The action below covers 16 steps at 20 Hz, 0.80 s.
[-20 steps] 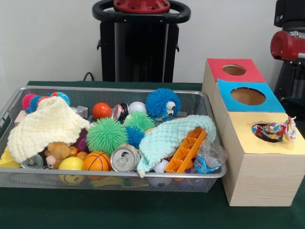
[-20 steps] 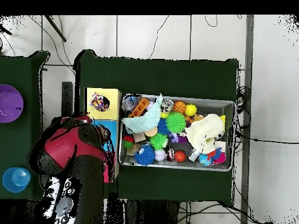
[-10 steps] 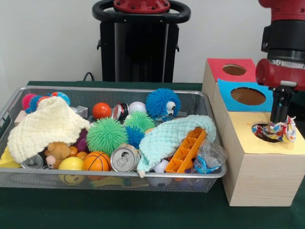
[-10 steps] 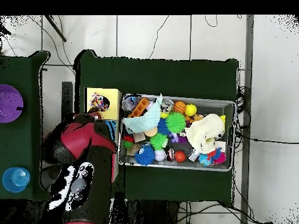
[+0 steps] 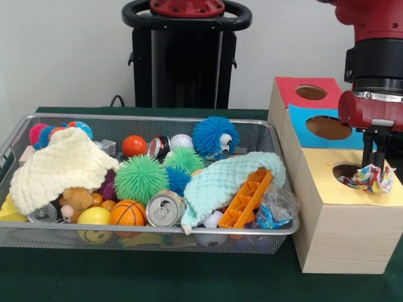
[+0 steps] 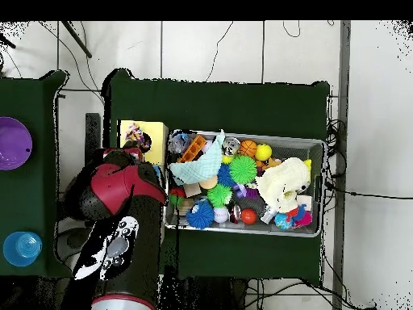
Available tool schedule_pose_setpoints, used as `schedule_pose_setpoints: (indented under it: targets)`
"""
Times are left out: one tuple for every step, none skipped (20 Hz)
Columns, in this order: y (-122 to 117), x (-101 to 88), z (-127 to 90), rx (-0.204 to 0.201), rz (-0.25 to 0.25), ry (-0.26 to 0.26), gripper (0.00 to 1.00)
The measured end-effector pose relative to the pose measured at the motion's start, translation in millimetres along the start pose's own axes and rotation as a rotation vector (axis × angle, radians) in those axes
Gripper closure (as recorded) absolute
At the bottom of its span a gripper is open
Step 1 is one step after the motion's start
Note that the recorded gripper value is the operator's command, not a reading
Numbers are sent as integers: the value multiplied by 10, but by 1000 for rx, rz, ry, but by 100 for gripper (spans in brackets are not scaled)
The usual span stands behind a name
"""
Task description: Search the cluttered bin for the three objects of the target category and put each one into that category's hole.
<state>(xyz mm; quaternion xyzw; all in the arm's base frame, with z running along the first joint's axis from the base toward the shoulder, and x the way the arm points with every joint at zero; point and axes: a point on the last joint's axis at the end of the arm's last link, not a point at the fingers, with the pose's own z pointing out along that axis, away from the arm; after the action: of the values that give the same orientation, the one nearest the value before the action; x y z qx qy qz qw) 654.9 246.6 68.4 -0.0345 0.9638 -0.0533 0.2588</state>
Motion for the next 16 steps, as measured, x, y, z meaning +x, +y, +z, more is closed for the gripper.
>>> schedule_pose_setpoints:
  targets:
    - [1, -2, 2, 0, 1, -1, 100]
    - [2, -6, 6, -1, 1, -2, 100]
    - [4, -12, 13, -2, 3, -4, 100]
    - [4, -16, 18, -2, 4, -6, 100]
    - [-3, -41, 46, -2, 8, -17, 100]
    - [-12, -56, 63, -2, 10, -23, 100]
    - [-29, -79, 87, -1, 12, -33, 100]
    - [-45, -101, 111, -1, 14, -43, 100]
    - [-78, -126, 141, 1, 16, -57, 100]
    - [-90, -135, 153, 2, 17, -63, 100]
    - [-102, -152, 171, 1, 18, -76, 100]
    - [-104, -154, 180, 1, 17, -81, 100]
    - [-108, -154, 183, 2, 17, -85, 100]
    - [-108, -153, 184, 3, 16, -87, 100]
    - [-106, -151, 185, 3, 16, -88, 100]
    - [-103, -149, 183, 4, 15, -89, 100]
